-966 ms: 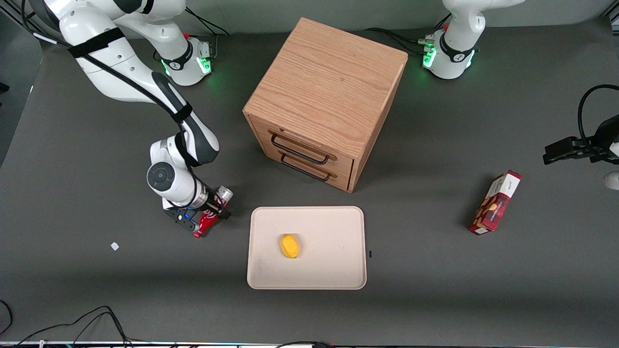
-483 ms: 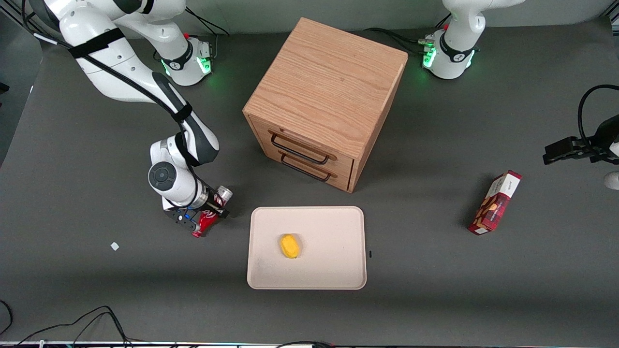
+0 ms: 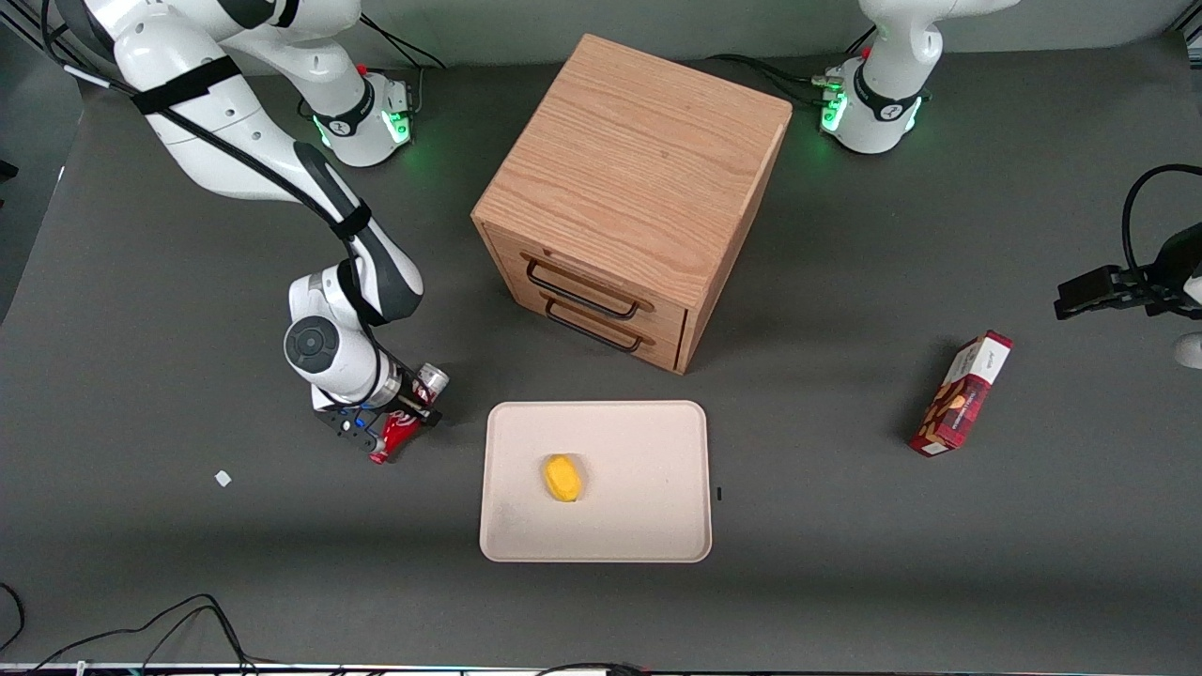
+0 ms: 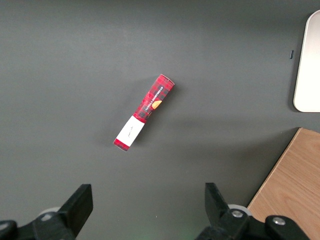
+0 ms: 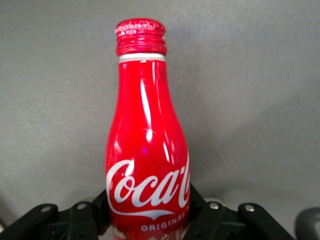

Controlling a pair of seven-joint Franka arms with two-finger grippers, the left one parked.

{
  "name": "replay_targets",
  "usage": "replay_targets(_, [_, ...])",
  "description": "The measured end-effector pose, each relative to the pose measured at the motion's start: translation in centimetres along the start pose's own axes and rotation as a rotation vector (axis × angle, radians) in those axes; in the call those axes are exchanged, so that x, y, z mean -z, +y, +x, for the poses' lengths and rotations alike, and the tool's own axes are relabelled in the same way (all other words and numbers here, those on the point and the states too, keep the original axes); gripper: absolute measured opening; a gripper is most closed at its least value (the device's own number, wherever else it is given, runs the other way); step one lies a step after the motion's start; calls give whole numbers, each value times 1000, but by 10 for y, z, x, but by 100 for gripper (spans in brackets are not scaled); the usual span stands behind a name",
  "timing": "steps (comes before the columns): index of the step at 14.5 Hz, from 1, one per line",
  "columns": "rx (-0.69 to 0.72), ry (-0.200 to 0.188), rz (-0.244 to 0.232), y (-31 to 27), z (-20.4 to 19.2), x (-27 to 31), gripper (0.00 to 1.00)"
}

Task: Place coke bottle on tray
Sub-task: 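Lift the bottle off the table with the right gripper, then carry the bottle over the white tray beside the lemon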

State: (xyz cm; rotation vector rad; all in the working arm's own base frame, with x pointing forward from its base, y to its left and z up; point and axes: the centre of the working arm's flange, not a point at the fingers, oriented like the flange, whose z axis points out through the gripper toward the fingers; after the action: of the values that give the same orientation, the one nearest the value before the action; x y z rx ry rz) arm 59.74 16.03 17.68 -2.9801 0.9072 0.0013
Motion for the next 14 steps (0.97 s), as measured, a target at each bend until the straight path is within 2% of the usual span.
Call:
replay_targets(4, [-6, -17, -45, -19, 23, 56, 53])
replay_targets(9, [-24, -32, -97, -41, 57, 195, 53])
replay_targets(12, [1, -72, -133, -31, 68, 264, 53])
replay_targets(14, [9, -88, -133, -26, 71, 299, 53])
